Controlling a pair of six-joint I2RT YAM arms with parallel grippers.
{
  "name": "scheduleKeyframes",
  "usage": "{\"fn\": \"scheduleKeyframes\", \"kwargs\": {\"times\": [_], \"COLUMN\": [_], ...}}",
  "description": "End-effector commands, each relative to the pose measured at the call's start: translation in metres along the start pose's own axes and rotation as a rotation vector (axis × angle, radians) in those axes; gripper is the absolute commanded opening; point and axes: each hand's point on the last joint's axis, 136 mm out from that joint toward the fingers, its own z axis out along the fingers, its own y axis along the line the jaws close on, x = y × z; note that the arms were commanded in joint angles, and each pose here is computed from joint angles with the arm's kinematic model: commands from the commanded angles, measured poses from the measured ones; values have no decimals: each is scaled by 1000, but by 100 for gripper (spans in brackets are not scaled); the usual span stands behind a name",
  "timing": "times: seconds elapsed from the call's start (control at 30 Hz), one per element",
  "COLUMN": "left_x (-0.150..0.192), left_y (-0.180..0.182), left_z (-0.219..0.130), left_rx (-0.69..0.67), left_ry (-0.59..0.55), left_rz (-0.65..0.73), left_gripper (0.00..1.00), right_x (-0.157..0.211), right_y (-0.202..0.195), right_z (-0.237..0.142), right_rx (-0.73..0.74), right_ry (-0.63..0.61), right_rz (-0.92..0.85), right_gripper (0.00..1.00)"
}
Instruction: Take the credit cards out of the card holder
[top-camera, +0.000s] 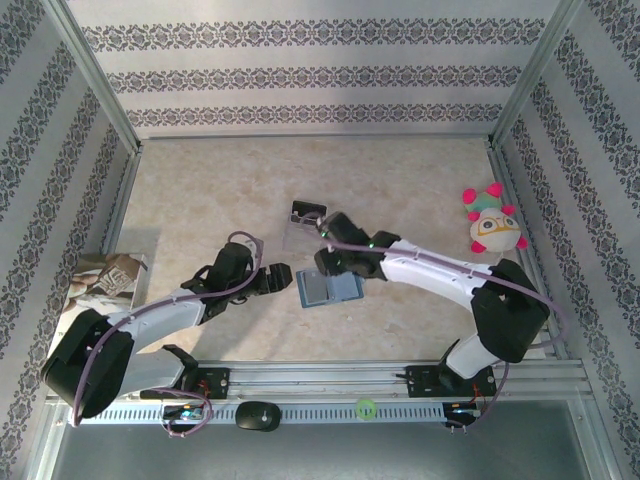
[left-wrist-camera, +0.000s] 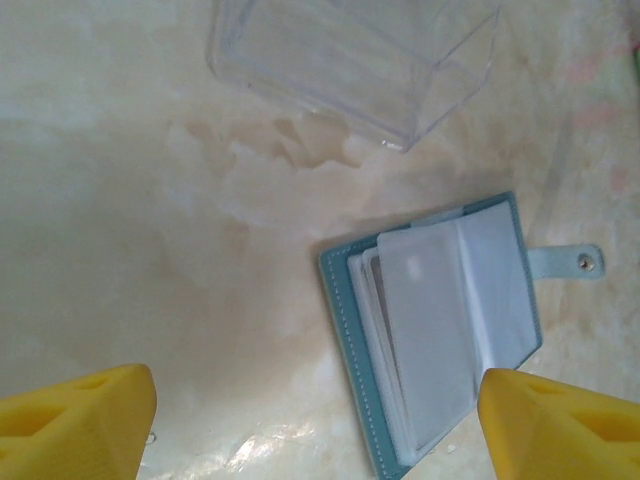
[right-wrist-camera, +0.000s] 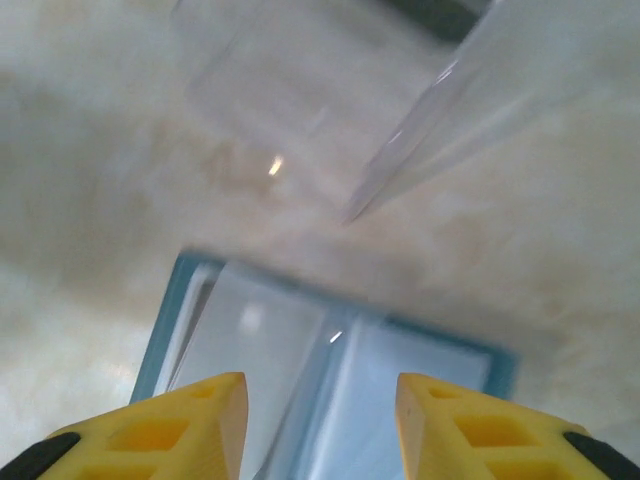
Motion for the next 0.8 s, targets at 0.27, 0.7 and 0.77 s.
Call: {"fn": "scheduleKeyframes", "kwargs": {"times": [0.27,0.7,0.77], "left_x": [-10,-4,-2], "left_y": [12,6,3], "left_z": [-9,-9,-7], "left_rx": [-71,-37,-30], "left_ry": [-86,-61,-55], "left_rz": [-2,13,26], "left_gripper": [80,78,77], "right_x": [45,53,47], "right_y": [36,33,36], "right_z": [38,59,55], "right_rx": [61,146,128], "right_ry": [123,152,117], "right_rz": [-208,-244,-231], "right_gripper": [46,17,10]}}
